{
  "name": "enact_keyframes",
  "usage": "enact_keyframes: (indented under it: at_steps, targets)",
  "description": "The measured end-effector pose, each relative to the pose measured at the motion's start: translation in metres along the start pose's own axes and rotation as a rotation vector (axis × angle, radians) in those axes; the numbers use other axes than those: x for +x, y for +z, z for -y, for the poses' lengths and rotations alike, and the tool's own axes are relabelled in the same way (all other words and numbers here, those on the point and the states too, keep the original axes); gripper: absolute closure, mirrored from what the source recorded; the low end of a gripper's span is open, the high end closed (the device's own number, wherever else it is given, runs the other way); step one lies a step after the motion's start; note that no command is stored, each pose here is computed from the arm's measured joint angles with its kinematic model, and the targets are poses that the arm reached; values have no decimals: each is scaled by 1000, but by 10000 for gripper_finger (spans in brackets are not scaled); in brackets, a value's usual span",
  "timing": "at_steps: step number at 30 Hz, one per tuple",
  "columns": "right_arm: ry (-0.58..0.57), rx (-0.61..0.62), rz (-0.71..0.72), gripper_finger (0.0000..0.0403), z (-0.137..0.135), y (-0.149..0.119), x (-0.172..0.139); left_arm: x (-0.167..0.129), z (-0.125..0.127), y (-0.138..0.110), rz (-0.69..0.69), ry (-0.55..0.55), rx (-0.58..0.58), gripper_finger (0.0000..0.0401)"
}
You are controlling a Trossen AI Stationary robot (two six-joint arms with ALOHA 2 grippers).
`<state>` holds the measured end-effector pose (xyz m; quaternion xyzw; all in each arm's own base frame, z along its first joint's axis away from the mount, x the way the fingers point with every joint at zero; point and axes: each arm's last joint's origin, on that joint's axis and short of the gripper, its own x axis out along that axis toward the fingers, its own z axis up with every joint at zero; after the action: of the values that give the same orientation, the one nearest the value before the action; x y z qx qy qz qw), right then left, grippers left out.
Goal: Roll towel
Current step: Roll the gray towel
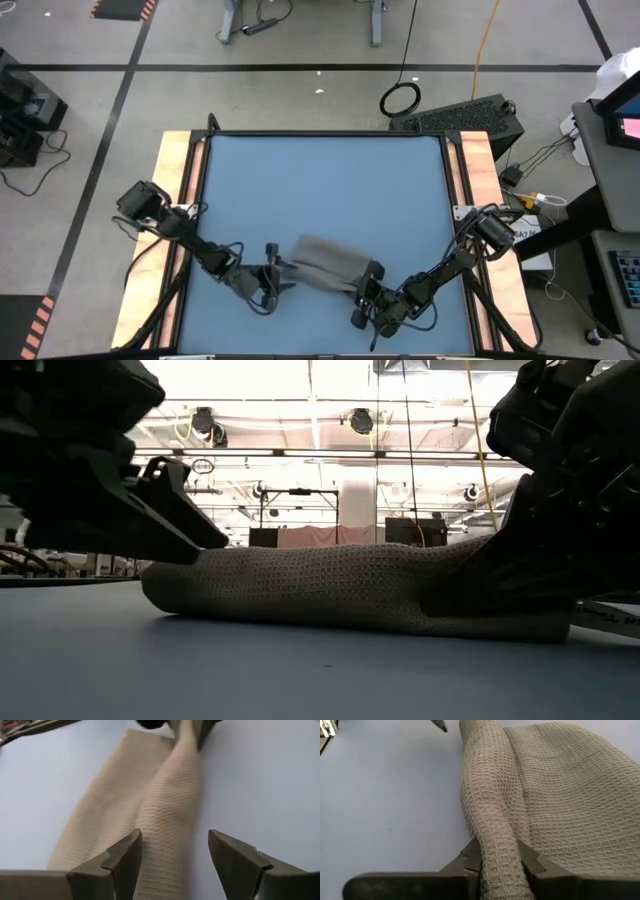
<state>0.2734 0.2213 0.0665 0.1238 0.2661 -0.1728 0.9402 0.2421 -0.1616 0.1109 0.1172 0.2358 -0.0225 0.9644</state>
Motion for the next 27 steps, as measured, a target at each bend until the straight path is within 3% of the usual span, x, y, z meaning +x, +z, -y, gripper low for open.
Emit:
enact_keyframes:
  at_steps: [4,11,15,18,21,24,27]
  targets:
    - [1,0,-2,354,0,0,0,6,-6,-3,-19,23,-5,162]
    - [2,0,-3,355,0,0,0,16,-11,-10,-41,7,36,115]
    - [2,1,-2,355,0,0,0,18,-13,-12,-53,13,36,127]
    - [2,-3,-2,355,0,0,0,18,-13,-11,-42,-3,28,167]
    - [2,-12,-1,355,0,0,0,21,-16,-8,-18,-24,-25,231]
    - [2,-51,8,348,-1,-1,-1,27,-26,-8,-42,-64,-167,314]
    - [22,-187,15,325,-7,3,-8,33,-39,-9,-84,-160,-371,382]
